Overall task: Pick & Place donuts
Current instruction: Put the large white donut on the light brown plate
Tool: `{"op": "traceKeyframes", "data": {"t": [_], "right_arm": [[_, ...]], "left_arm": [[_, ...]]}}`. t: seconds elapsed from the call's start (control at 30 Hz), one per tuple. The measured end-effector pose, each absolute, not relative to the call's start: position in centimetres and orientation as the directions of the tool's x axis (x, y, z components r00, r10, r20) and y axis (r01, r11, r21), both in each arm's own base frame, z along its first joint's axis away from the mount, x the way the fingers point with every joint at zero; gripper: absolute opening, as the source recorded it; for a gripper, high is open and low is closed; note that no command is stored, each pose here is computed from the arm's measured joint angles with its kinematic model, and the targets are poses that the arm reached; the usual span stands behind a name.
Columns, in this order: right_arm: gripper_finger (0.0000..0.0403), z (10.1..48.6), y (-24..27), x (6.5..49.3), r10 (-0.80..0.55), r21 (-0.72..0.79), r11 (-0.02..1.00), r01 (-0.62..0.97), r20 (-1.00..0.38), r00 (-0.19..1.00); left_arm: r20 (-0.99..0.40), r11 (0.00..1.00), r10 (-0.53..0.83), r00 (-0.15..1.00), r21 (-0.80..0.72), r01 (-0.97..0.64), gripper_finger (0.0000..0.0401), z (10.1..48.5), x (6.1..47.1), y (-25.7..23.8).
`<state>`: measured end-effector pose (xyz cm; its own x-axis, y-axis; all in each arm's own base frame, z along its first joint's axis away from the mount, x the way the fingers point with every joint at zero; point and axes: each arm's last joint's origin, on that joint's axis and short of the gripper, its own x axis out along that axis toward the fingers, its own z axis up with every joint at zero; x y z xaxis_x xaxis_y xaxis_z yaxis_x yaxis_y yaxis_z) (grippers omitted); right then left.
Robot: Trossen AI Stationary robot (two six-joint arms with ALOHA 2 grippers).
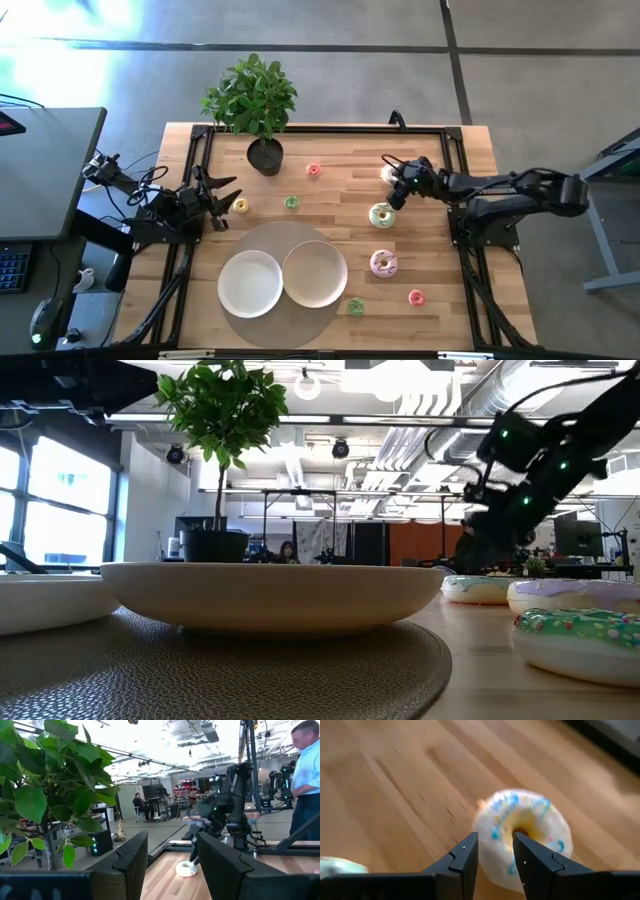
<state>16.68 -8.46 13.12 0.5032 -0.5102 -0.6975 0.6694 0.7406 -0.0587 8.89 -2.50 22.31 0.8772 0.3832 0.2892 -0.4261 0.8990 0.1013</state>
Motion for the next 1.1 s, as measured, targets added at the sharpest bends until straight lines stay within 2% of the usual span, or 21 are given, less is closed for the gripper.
{"op": "traceKeyframes", "data": {"t": [0.2, 0.37, 0.47, 0.6, 0.67, 0.73, 0.87, 1.0, 1.1], "right_arm": [[0.012, 11.6, -9.2, 17.0, -0.516, -0.088, 0.722, 0.686, -0.73, 0.448], [0.0113, 10.9, -9.4, 17.5, -0.495, -0.093, 0.748, 0.657, -0.738, 0.459], [0.0089, 10.6, -9.4, 17.5, -0.477, -0.066, 0.743, 0.666, -0.751, 0.457], [0.0028, 10.5, -9.4, 17.6, -0.486, -0.058, 0.731, 0.68, -0.745, 0.458], [0.0012, 10.8, -9.3, 17.8, -0.511, -0.052, 0.717, 0.696, -0.718, 0.473], [0.0018, 11.7, -9.1, 18.5, -0.519, 0.003, 0.726, 0.688, -0.654, 0.55], [0.0024, 14.5, -7.8, 20.3, -0.461, 0.193, 0.792, 0.579, -0.433, 0.775], [0.0008, 17.1, -5.1, 22.1, -0.286, 0.302, 0.896, 0.325, -0.167, 0.944], [0.0011, 17.5, -2.4, 23.1, -0.171, 0.318, 0.927, 0.199, -0.115, 0.979]], "left_arm": [[0.289, 0.899, 0.383, 0.877, 0.101, -0.426, 0.0168, 22.3, 8.9, -2.5], [0.289, 0.899, 0.383, 0.877, 0.102, -0.426, 0.0168, 22.3, 8.9, -2.5], [0.289, 0.899, 0.383, 0.878, 0.102, -0.426, 0.0168, 22.3, 8.9, -2.5], [0.289, 0.899, 0.383, 0.878, 0.102, -0.426, 0.0168, 22.3, 8.9, -2.5], [0.289, 0.899, 0.382, 0.878, 0.102, -0.425, 0.0168, 22.3, 8.9, -2.5], [0.289, 0.899, 0.383, 0.878, 0.102, -0.426, 0.0168, 22.3, 8.9, -2.5], [0.289, 0.899, 0.383, 0.878, 0.102, -0.426, 0.0168, 22.3, 8.9, -2.5], [0.289, 0.9, 0.381, 0.878, 0.102, -0.424, 0.0168, 22.3, 8.9, -2.5], [0.29, 0.9, 0.379, 0.879, 0.102, -0.423, 0.0168, 22.3, 8.9, -2.5]]}}
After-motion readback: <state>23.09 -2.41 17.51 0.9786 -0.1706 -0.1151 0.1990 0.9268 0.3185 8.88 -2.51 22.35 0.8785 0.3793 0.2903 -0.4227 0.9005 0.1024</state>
